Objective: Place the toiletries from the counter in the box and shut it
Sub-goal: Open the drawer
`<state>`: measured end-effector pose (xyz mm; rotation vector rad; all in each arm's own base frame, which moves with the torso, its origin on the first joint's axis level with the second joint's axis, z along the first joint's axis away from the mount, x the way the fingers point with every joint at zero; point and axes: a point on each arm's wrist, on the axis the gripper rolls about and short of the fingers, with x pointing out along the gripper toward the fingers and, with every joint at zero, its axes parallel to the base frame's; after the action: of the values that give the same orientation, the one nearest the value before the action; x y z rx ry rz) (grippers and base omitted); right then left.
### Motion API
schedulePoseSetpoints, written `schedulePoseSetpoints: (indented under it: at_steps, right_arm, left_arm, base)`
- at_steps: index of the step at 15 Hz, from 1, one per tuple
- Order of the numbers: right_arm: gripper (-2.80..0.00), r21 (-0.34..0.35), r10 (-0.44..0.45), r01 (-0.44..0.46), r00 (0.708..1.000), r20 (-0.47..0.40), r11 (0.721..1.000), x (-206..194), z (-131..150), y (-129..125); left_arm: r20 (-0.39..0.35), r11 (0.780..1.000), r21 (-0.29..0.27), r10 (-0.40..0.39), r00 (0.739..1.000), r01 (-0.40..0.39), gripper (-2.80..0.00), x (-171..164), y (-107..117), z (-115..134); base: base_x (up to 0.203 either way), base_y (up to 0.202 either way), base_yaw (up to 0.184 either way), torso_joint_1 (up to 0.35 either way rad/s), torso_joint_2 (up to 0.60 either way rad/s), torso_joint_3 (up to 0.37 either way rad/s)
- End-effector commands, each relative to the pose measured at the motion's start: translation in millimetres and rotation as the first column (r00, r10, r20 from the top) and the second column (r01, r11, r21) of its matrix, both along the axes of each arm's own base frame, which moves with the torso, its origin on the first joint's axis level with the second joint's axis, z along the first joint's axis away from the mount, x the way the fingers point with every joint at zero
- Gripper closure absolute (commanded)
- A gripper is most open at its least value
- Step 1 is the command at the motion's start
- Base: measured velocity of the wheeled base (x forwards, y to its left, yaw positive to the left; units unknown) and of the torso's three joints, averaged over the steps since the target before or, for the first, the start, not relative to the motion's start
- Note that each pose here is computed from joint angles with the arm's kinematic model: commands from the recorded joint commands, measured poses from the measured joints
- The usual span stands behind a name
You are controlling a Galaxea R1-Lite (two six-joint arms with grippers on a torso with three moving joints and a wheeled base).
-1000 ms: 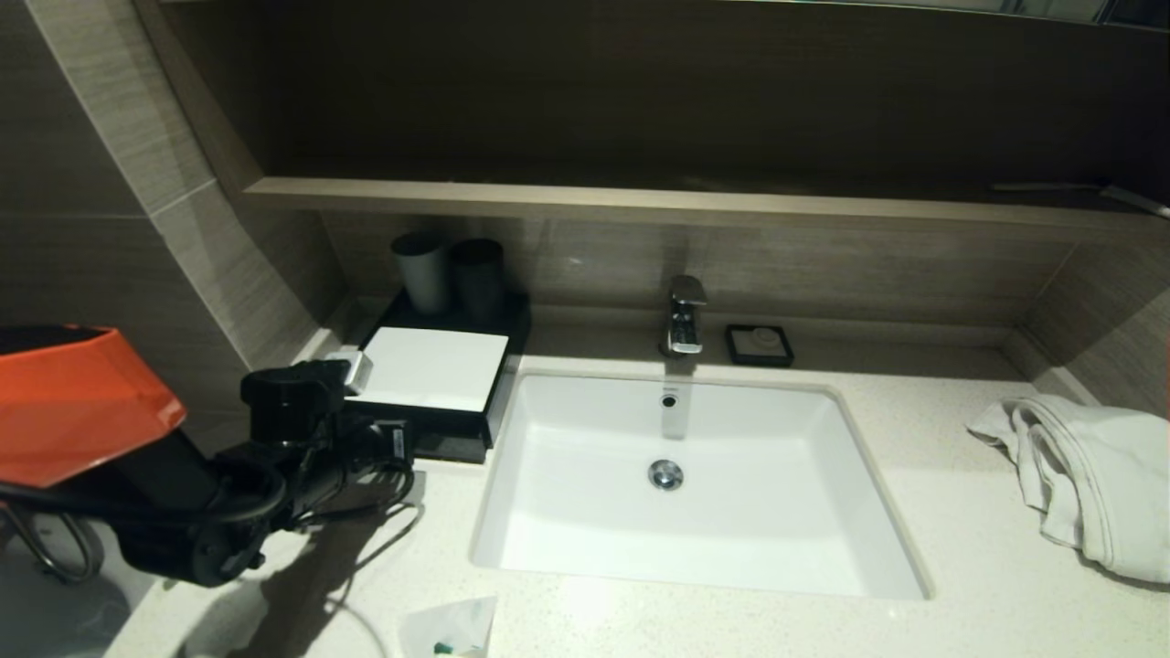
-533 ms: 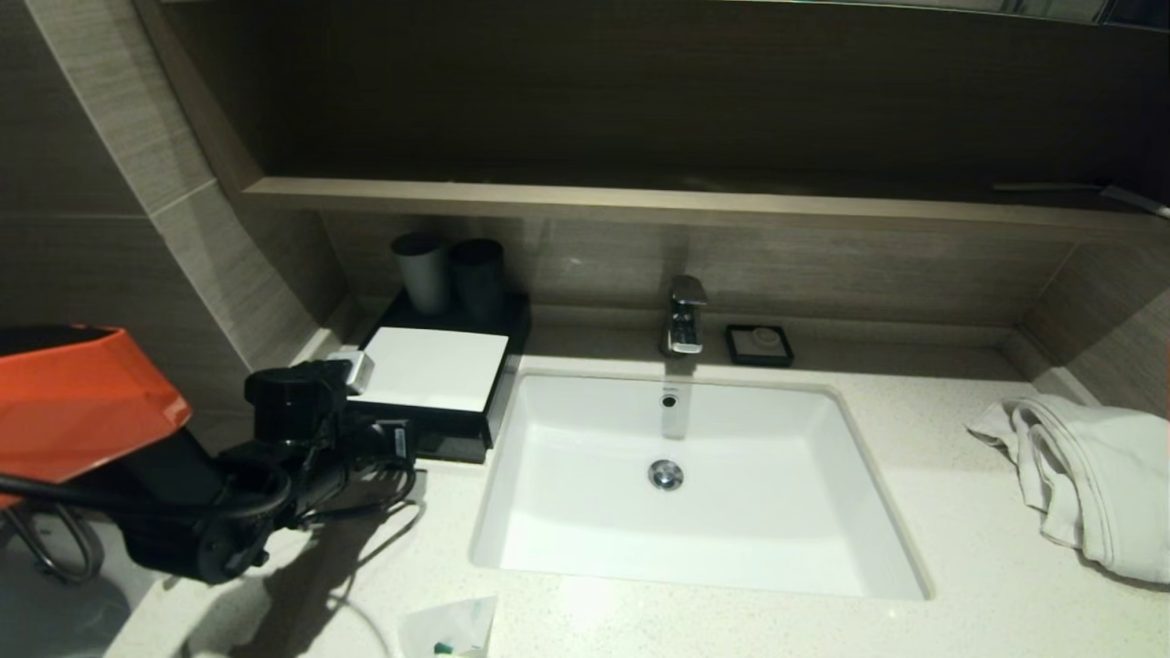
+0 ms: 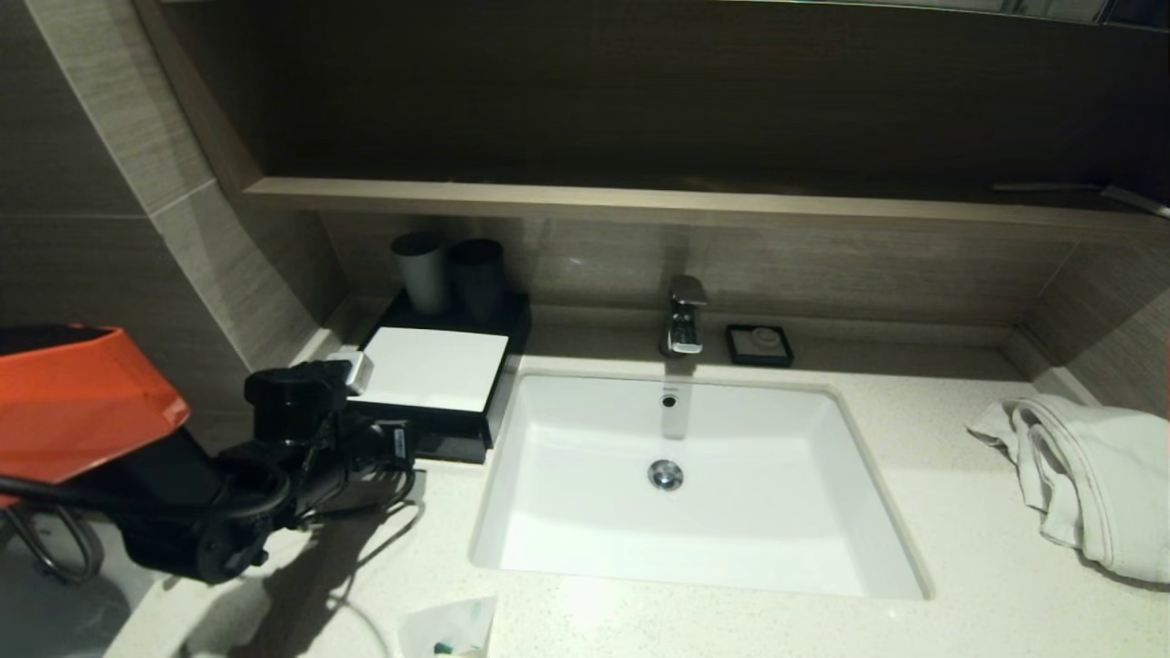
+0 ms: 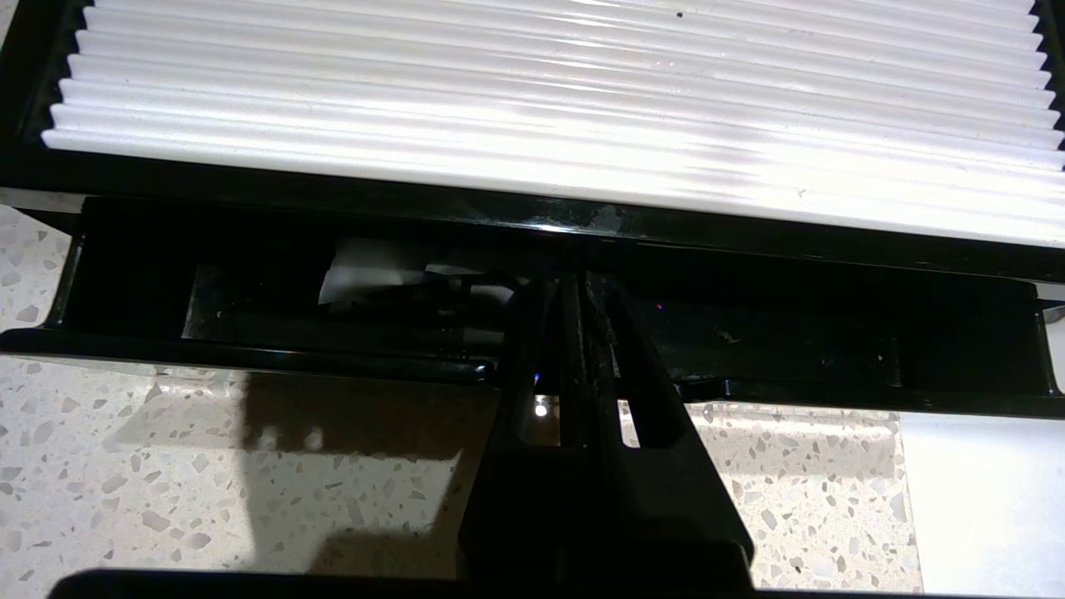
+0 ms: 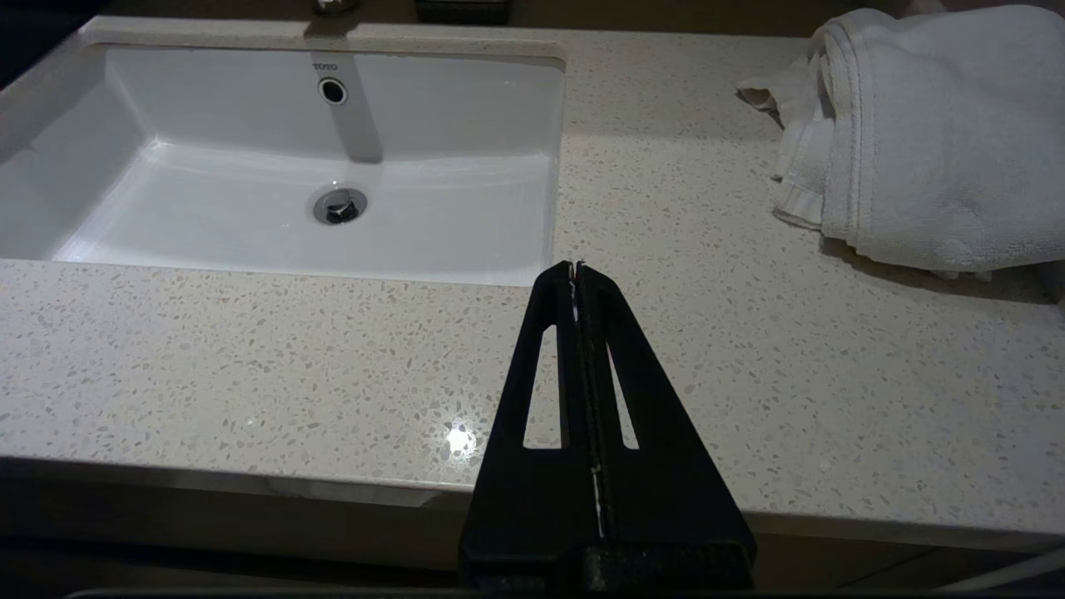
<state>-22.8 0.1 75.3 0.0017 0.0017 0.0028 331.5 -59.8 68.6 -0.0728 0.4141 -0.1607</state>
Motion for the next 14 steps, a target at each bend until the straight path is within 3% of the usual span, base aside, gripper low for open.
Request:
schedulePoseSetpoints:
  at_steps: [1, 14]
  right_arm:
    - [0.0, 0.0, 0.0, 0.0, 1.0, 0.0, 1.0, 0.0, 0.0, 0.0]
    - [0.0, 0.0, 0.0, 0.0, 1.0, 0.0, 1.0, 0.0, 0.0, 0.0]
  left_arm:
    - [0.0, 1.0, -0.001, 0.0, 1.0, 0.0, 0.0, -0.4, 0.0, -0.1]
    - [-0.042, 1.0, 0.007, -0.003, 0.999, 0.003, 0.0, -11.9, 1.6, -4.8]
  base:
    - [0.0, 0.0, 0.0, 0.0, 0.0, 0.0]
    - [0.0, 0.0, 0.0, 0.0, 0.0, 0.0]
